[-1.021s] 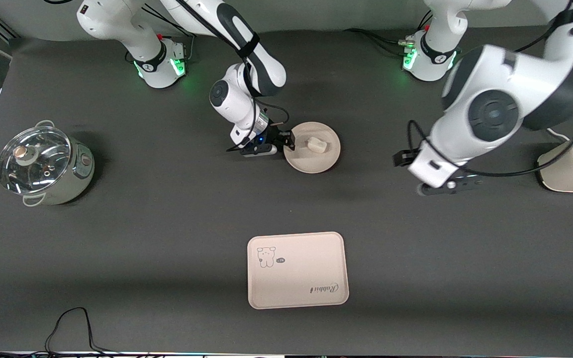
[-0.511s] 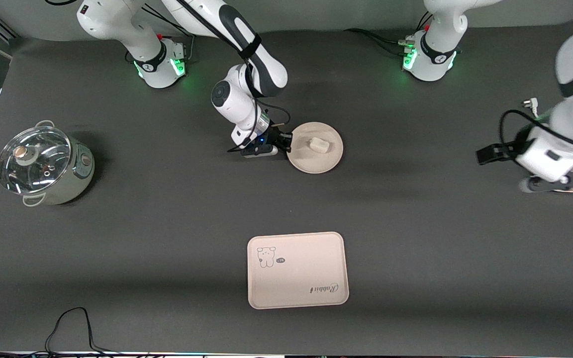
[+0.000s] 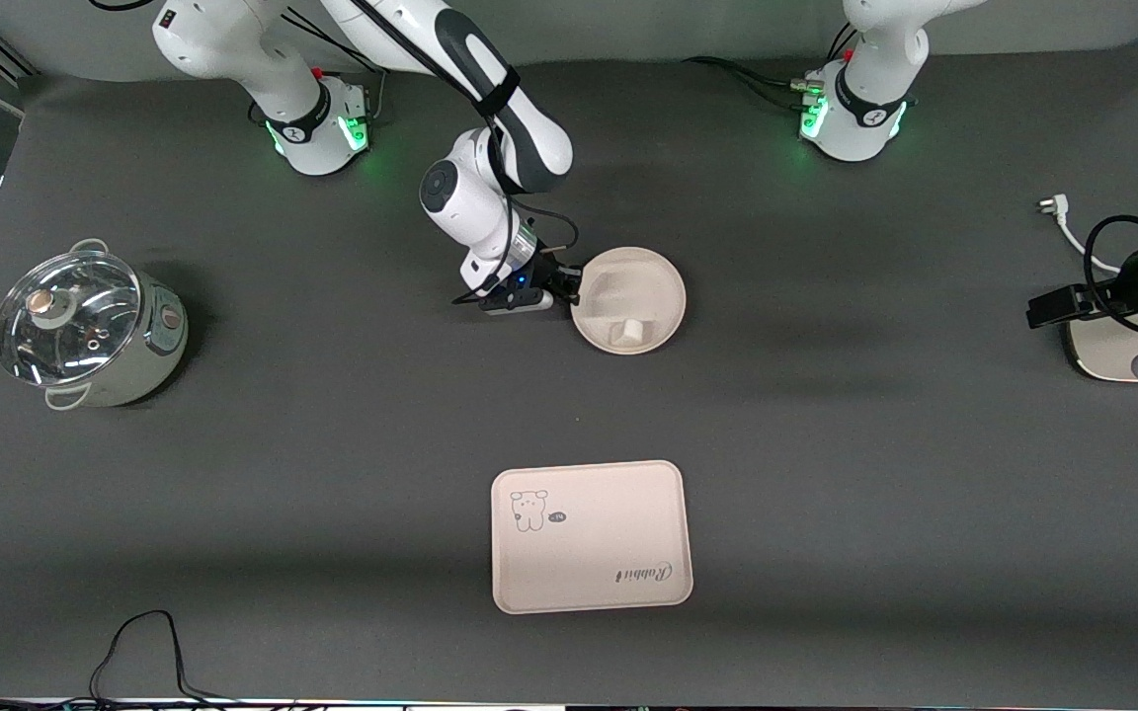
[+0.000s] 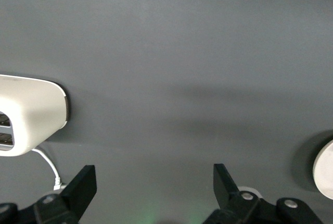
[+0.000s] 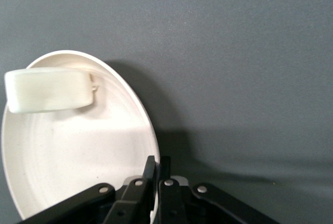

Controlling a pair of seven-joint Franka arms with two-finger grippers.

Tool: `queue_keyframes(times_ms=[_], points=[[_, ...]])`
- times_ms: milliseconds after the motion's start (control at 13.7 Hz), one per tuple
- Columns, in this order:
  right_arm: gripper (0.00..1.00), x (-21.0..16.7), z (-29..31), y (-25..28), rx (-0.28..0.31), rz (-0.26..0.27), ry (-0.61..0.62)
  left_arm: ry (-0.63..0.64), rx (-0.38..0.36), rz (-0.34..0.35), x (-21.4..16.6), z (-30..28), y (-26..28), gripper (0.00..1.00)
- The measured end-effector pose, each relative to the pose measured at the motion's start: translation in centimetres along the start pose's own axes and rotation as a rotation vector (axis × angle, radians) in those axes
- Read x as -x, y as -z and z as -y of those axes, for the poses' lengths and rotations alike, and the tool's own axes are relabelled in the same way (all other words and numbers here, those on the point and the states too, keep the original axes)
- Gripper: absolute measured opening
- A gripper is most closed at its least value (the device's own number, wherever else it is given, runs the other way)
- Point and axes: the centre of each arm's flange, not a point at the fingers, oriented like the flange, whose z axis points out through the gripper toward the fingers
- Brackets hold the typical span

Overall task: Place bun in plate and plate on tray
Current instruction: 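Grasp the plate rim with the right gripper while the left gripper withdraws, then carry the plate with the right gripper over the white tray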

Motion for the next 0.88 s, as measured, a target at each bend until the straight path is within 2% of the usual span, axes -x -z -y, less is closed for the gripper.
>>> queue_keyframes(times_ms=[365, 584, 876], points=[[0.04, -1.0, 0.2, 0.4, -0.006, -0.020, 0.016, -0.018, -0.028, -0.014, 0.3, -1.7, 1.5, 1.00], [0.04, -3.4, -0.1, 1.4, 0.006, -0.046, 0.064, -0.024, -0.028, -0.013, 0.3, -2.1, 1.6, 1.00], [0.04, -8.8, -0.6, 5.0, -0.006, 0.013, 0.104, -0.033, -0.018, -0.013, 0.4, -2.7, 1.6, 1.00]])
